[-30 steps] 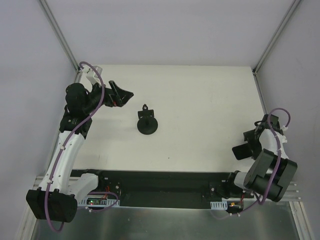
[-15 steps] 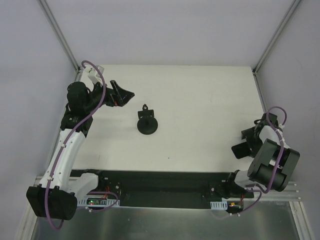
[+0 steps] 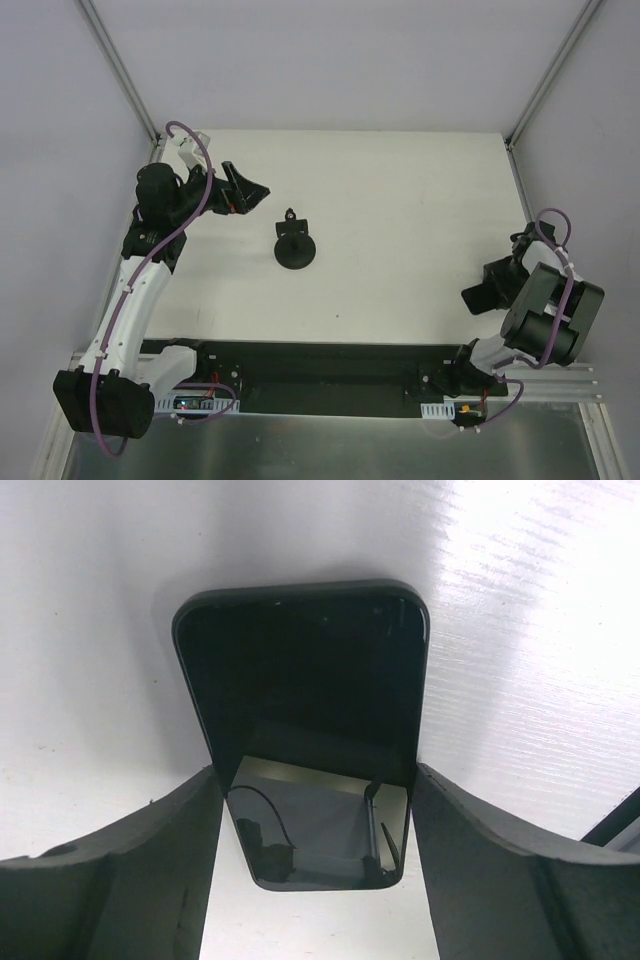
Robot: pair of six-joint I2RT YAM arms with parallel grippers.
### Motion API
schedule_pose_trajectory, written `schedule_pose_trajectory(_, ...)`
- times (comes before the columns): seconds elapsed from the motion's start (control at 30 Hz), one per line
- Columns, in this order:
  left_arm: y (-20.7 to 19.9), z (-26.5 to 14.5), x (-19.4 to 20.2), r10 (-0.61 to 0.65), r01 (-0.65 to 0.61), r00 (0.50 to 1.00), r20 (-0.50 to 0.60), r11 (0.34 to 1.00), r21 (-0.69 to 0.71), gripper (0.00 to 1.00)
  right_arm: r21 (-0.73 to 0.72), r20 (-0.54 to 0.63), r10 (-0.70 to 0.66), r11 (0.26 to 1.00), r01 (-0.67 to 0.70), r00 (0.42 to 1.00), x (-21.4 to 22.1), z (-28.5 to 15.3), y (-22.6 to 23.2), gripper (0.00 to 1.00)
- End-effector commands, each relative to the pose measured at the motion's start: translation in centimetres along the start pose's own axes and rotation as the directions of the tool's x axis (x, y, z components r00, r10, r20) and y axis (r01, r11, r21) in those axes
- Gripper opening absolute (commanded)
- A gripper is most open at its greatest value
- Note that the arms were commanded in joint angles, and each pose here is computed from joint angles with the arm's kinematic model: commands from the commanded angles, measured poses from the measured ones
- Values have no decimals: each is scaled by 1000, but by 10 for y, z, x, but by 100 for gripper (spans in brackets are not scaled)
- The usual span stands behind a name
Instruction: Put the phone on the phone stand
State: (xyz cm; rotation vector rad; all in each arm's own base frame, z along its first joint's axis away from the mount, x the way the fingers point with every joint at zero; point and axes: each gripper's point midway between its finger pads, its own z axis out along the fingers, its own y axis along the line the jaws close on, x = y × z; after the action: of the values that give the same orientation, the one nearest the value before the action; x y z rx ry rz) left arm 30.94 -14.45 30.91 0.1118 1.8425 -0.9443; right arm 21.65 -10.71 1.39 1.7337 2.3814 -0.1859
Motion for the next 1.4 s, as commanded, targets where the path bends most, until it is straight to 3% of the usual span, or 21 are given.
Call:
schedule_pose_trajectory(0.0,-16,-2,-17,35,-36,999,32,998,43,97,4,20,-2,1000,2,1000,6,0,-9,42)
schedule_pose_trajectory(0.03,-18,-2,-17,40,-41,999,31,998,50,96,-9,21,-2,1000,2,1000,5,-2,-8,30)
schedule_pose_trajectory(0.23,-20,-4,-16,53,-55,998,37,997,49,96,-108,56,-9,994,15,998,9,-9,1,1)
schedule_pose_trajectory(0.53,-20,-1,-14,63,-65,997,37,997,43,96,-315,202,-145,927,204,969,13,-40,27,1)
schedule_pose_trajectory(0.67,-16,5,-12,26,-27,999,19,999,38,96,-373,381,-209,857,357,901,9,-72,51,1)
schedule_pose_trajectory(0.8,-35,7,-25,-60,60,998,3,993,98,96,-488,567,-216,690,535,795,18,-137,84,1)
schedule_pose_trajectory(0.9,-55,10,-36,-144,149,989,-43,974,169,95,-535,696,-177,517,668,696,40,-189,105,1)
schedule_pose_trajectory(1.03,-67,22,-36,-113,141,986,-120,957,253,88,-573,763,-158,283,769,627,87,-245,118,1)
schedule_pose_trajectory(1.13,-68,34,-19,-53,100,985,-166,952,289,86,-581,779,-155,187,792,608,114,-274,122,1)
schedule_pose_trajectory(1.2,-72,37,-2,-10,74,980,-198,945,319,85,-577,788,-147,162,801,598,124,-289,125,1)
schedule_pose_trajectory(1.23,-82,37,7,12,66,976,-216,936,347,86,-573,796,-166,101,813,582,145,-298,125,1)
schedule_pose_trajectory(1.3,-89,35,15,0,97,968,-252,923,372,86,-551,818,-150,77,831,556,159,-307,131,1)
schedule_pose_trajectory(1.33,-94,33,17,4,103,964,-265,915,391,86,-526,840,-155,9,851,521,179,-319,129,1)
schedule_pose_trajectory(1.37,-98,31,19,13,101,963,-269,909,404,87,-499,854,-175,-6,867,490,191,-318,133,1)
